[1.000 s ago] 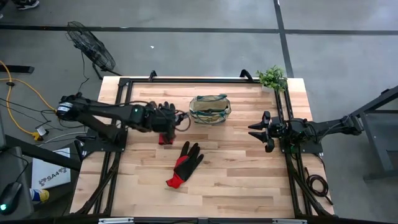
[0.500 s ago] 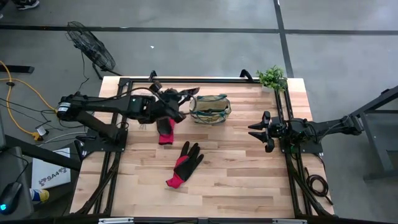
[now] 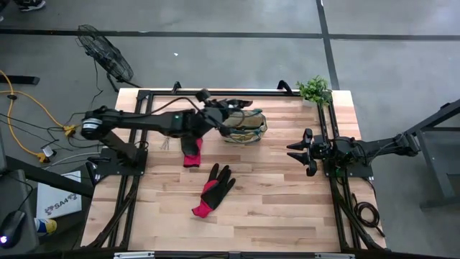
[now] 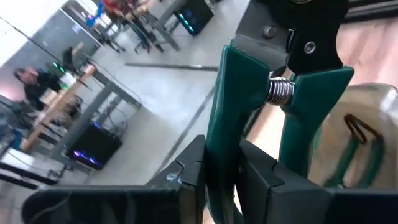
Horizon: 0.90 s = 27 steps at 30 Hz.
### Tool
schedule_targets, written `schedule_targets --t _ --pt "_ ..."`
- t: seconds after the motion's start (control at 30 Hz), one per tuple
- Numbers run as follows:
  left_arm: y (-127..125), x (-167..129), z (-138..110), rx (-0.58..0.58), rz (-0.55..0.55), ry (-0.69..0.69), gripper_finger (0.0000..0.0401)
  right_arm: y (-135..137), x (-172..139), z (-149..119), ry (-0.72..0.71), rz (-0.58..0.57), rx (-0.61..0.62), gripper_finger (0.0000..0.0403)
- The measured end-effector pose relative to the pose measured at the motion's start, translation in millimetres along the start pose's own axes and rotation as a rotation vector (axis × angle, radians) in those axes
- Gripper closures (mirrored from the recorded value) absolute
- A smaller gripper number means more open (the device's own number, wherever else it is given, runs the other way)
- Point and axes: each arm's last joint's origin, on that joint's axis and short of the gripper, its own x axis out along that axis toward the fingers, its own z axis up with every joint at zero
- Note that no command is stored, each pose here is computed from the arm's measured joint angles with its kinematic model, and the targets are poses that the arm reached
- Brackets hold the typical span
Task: Pick & Place Garden tools in Gardening bag
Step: Put the green shear scissors into the gardening bag
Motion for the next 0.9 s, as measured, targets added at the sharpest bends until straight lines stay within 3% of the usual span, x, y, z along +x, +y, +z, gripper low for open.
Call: schedule_targets --t 0.23,0.57,0.9 --pt "-21.8 20.1 3.0 0.073 0.025 -0.047 0.0346 0.0 0.0 -0.1 0.001 0.0 0.0 0.0268" --pt "-25.8 25.2 13.2 0.094 0.063 -0.133 0.0345 0.0 0.0 -0.1 0.001 0.0 0.0 0.0268" --pt "-27.3 30.2 0.0 0.11 0.034 -0.037 0.0345 -0.1 0.0 -0.2 0.001 -0.001 0.0 0.0268"
